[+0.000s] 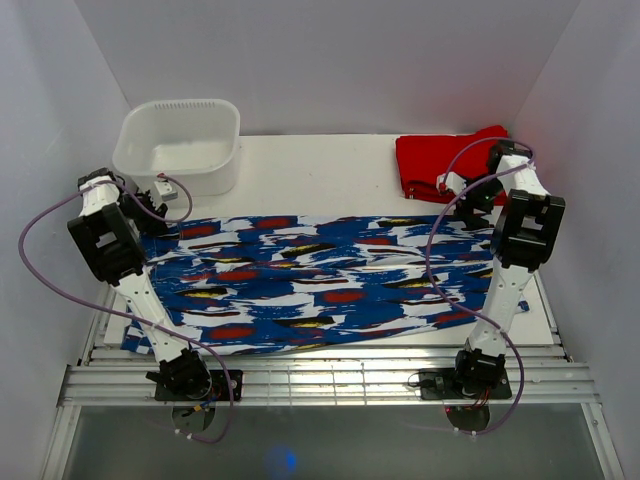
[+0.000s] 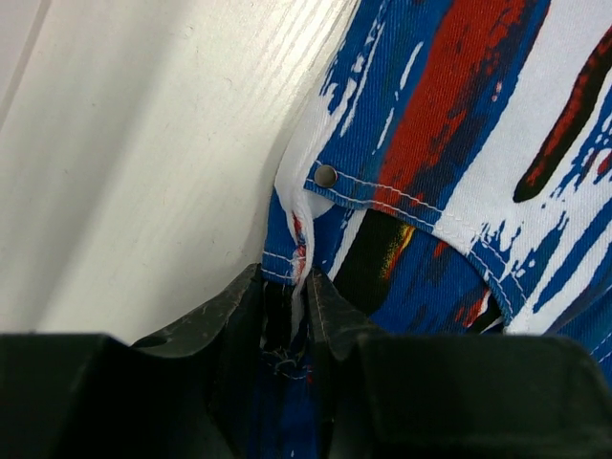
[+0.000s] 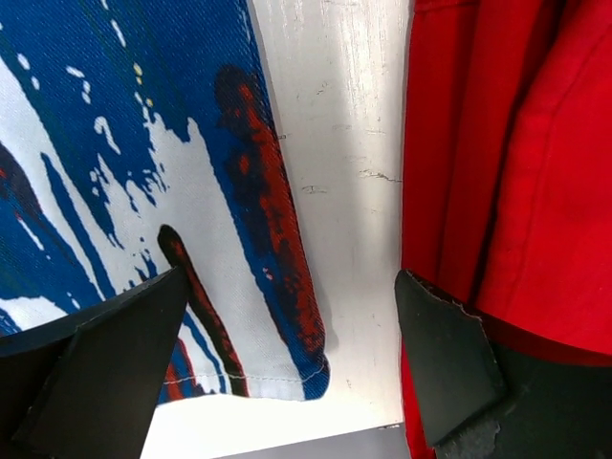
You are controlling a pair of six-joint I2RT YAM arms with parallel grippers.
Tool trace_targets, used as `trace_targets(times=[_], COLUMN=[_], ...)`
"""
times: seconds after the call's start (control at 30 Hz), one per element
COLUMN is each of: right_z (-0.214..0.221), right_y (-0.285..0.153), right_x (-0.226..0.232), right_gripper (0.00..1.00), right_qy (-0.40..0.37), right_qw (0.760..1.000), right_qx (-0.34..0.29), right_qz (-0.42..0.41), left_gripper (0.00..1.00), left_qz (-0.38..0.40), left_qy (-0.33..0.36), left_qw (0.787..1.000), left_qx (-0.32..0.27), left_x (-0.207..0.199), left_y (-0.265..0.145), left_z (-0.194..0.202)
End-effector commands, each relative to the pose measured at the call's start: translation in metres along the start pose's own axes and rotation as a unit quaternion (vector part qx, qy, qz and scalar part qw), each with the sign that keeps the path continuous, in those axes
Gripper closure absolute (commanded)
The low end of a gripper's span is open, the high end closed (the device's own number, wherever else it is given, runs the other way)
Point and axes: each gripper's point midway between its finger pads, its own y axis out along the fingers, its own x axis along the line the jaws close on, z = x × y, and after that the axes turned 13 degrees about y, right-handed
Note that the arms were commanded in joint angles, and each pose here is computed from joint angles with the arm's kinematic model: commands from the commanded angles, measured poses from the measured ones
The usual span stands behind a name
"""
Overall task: Fold and stack the trousers
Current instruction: Fold the trousers
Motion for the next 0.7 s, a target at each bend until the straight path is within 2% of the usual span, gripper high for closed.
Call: trace_targets(times=[0.0,0.1,0.13,0.17,0.23,0.33,0.4,0.43,0.5,0.53,0.57,0.67], right_z=[-0.002,0.005,0.007,0.009,0.009,0.015,0.017,0.017,0.017,0.016,0.014,0.005], right_y=[0.011,0.028,0.032,0.038,0.042,0.052,0.056,0.057,0.056,0.053,0.048,0.024], right_x=[0.001,0.019,0.025,0.038,0.05,0.072,0.084,0.086,0.086,0.081,0.076,0.045], right_gripper=[0.06,0.12,0.25,0.31,0.38,0.4,0.5,0.61,0.74,0.87,0.92,0.92], right_qy=[-0.003,0.014,0.023,0.041,0.078,0.1,0.113,0.119,0.129,0.131,0.136,0.135], right_qw=[1.0,0.998,0.996,0.992,0.985,0.977,0.972,0.971,0.97,0.971,0.973,0.982], right_qx=[-0.019,-0.016,-0.016,-0.013,-0.013,-0.009,-0.008,-0.007,-0.004,-0.005,-0.004,-0.026], right_qz=[-0.019,-0.065,-0.082,-0.118,-0.153,-0.188,-0.204,-0.207,-0.206,-0.198,-0.187,-0.13], left_gripper=[0.66,0.67,0.67,0.67,0.67,0.67,0.68,0.69,0.73,0.74,0.79,0.9], left_qz=[0.009,0.012,0.013,0.014,0.015,0.017,0.021,0.019,0.018,0.017,0.014,-0.018], left_qy=[0.009,0.006,0.006,0.007,0.007,0.006,0.006,0.004,-0.003,-0.005,-0.006,-0.015], left_qw=[1.0,1.0,1.0,1.0,0.999,0.999,0.999,0.999,1.0,1.0,1.0,1.0], left_qx=[0.026,0.025,0.026,0.026,0.03,0.03,0.03,0.03,0.025,0.023,0.023,0.017], left_x=[-0.01,-0.013,-0.014,-0.014,-0.015,-0.018,-0.02,-0.021,-0.021,-0.022,-0.021,-0.006], left_y=[-0.002,-0.001,-0.001,-0.001,-0.002,-0.003,-0.002,-0.003,-0.003,-0.003,-0.005,-0.013], left_z=[0.014,0.015,0.015,0.015,0.016,0.015,0.014,0.014,0.011,0.009,0.007,0.001])
